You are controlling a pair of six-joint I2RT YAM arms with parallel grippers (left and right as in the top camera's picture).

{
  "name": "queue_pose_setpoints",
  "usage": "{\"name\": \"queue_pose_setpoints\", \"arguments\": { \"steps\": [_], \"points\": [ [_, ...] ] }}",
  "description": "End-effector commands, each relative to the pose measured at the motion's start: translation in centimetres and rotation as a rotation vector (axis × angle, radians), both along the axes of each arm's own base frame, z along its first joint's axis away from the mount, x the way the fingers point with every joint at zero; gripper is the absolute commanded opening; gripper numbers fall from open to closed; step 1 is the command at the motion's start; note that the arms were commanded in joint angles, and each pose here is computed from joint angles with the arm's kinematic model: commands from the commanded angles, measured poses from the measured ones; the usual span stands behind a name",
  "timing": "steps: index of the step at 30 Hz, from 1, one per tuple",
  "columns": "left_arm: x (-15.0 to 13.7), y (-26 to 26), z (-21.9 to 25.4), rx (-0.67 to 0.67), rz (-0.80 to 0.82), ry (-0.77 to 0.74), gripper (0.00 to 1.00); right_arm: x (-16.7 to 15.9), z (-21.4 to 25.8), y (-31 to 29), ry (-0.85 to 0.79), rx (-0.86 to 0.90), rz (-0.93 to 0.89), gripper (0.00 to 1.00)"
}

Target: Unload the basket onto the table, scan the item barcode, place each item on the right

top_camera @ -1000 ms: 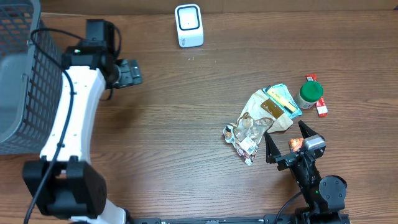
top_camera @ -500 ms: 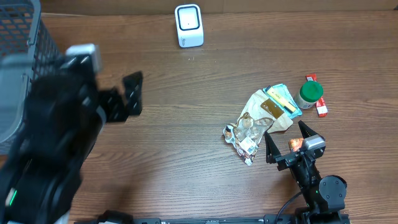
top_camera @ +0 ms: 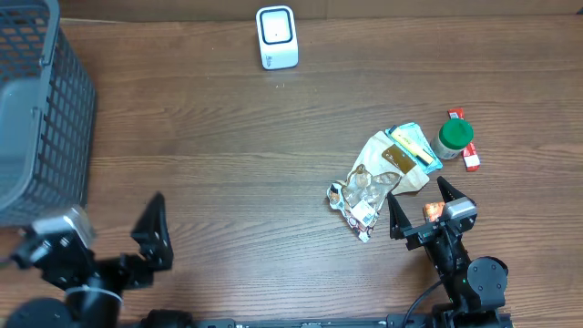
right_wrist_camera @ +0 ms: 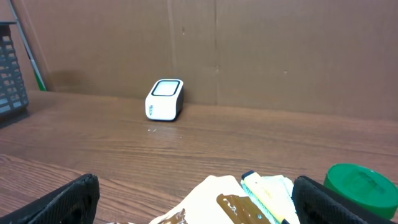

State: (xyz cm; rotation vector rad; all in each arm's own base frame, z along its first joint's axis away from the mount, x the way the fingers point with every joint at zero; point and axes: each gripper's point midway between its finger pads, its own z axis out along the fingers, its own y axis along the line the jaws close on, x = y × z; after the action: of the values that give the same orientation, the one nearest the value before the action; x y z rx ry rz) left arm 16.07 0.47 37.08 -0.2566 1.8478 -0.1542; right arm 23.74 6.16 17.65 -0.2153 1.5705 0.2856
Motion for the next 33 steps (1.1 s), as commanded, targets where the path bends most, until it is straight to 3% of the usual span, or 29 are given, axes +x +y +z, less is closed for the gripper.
{"name": "queue_pose_setpoints", "arguments": {
  "steps": [1,11,14,18,26,33],
  "points": [
    [-0.5,0.7,-1.5,-0.023,0.043,-0.110,1.00,0.1,-0.2,-0.3,-0.001,0.007,-0.017,1.00],
    [-0.4,-0.8,3.9,-0.059,-0.049,-0.728,1.00,0.1,-0.2,-0.3,-0.001,0.007,-0.017,1.00],
    [-0.6,-1.4,3.7,-0.052,-0.086,-0.824,1.00,0.1,-0.2,-0.3,-0.001,0.007,-0.017,1.00],
    [1.2,-1.3,1.5,-0.052,-0.084,-0.811,1.00,0.1,-0.2,-0.3,-0.001,0.007,-0.017,1.00],
    [5.8,-0.9,-7.2,-0.047,-0.053,-0.628,1.00,0.1,-0.2,-0.3,-0.001,0.007,-0.017,1.00],
    [7.5,-0.4,-12.4,-0.042,-0.028,-0.575,1.00,0.1,-0.2,-0.3,-0.001,0.007,-0.017,1.00]
  ]
}}
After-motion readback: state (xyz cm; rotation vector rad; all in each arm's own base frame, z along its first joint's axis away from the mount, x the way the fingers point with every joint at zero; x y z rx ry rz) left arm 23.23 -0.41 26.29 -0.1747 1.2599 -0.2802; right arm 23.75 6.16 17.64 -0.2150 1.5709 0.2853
